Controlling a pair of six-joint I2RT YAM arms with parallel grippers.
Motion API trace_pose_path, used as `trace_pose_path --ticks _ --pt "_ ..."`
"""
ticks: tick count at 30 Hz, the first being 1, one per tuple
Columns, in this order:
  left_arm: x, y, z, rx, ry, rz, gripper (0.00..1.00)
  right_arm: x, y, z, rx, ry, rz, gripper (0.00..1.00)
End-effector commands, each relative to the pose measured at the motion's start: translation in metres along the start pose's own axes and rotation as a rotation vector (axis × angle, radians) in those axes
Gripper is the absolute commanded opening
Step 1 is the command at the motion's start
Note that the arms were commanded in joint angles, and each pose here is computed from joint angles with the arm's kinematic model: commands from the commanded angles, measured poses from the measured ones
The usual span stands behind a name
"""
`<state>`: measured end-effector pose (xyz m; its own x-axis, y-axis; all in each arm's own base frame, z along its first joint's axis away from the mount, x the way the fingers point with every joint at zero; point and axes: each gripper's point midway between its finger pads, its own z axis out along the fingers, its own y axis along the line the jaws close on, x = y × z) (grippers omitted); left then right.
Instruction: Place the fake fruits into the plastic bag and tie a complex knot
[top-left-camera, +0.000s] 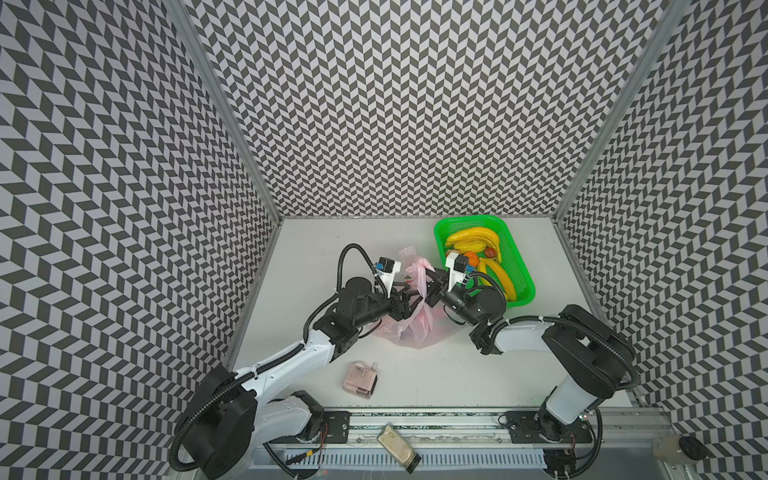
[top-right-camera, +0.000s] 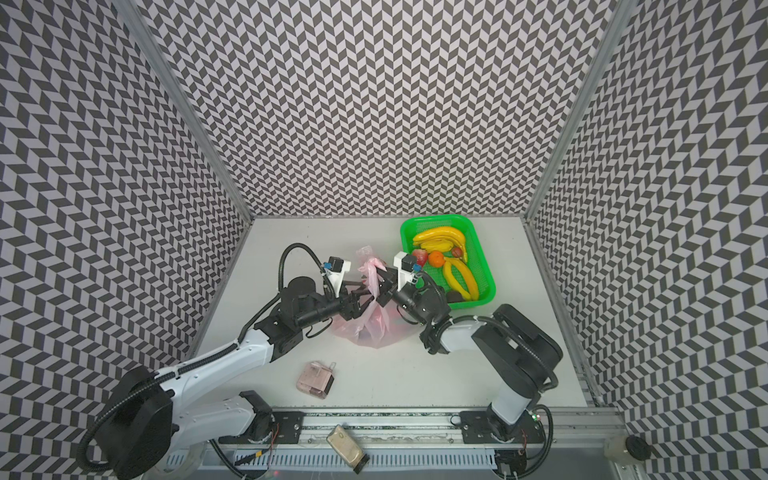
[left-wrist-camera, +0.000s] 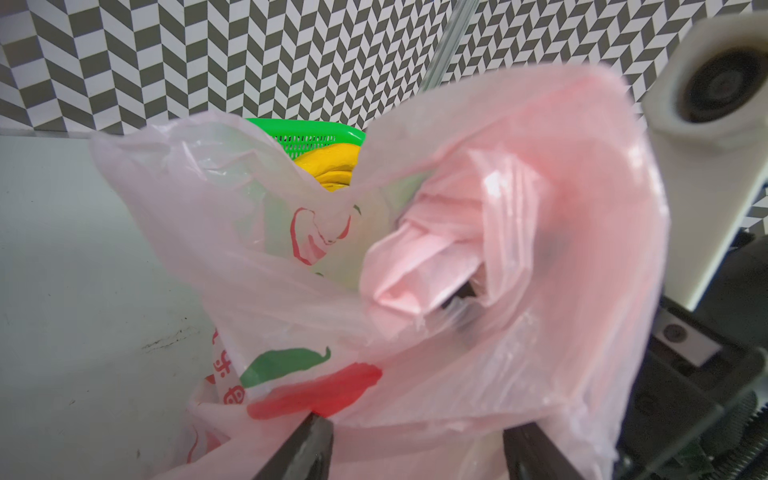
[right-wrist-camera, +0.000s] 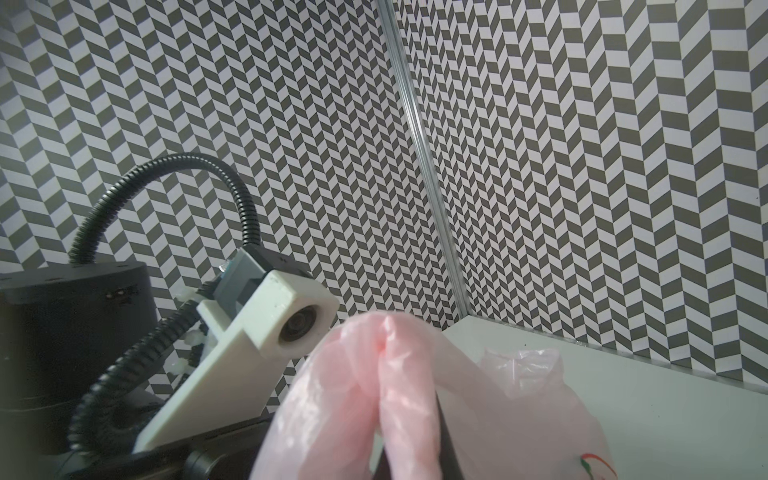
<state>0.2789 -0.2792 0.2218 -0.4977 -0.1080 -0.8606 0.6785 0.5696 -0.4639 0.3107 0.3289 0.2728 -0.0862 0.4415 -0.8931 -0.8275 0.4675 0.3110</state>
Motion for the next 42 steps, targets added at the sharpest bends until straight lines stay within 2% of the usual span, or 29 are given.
trace_pose_path --ticks 1,4,12,20,24,27,33,37,42 --pt "-0.005 -0.002 0.005 0.012 -0.044 -0.012 0.66 -0.025 0.030 -0.003 -0.107 -0.084 0.012 0.00" --pt "-0.004 -0.003 0.003 0.009 -0.043 -0.003 0.67 -0.024 0.029 -0.004 -0.101 -0.084 0.010 0.00" --pt "-0.017 0.008 -0.024 -0.107 -0.069 0.065 0.76 -0.028 0.026 -0.010 -0.085 -0.110 0.000 0.00" --pt "-0.027 0.002 -0.052 -0.117 -0.079 0.074 0.86 -0.034 0.026 -0.016 -0.125 -0.136 0.009 0.00" --pt "-0.046 0.000 -0.071 -0.122 -0.124 0.076 0.88 -0.035 0.025 -0.019 -0.148 -0.145 0.022 0.00" --pt "-0.063 -0.001 -0.085 -0.090 -0.164 0.043 0.85 -0.034 0.027 -0.019 -0.164 -0.136 0.018 0.00" --pt "-0.081 -0.003 -0.095 0.050 -0.161 -0.190 0.73 -0.032 0.028 -0.018 -0.175 -0.131 0.005 0.00" --pt "-0.068 -0.007 -0.082 0.163 -0.093 -0.322 0.54 -0.030 0.026 -0.017 -0.170 -0.132 0.012 0.00" --pt "-0.043 -0.006 -0.066 0.213 -0.034 -0.432 0.48 -0.030 0.025 -0.016 -0.180 -0.156 0.046 0.00"
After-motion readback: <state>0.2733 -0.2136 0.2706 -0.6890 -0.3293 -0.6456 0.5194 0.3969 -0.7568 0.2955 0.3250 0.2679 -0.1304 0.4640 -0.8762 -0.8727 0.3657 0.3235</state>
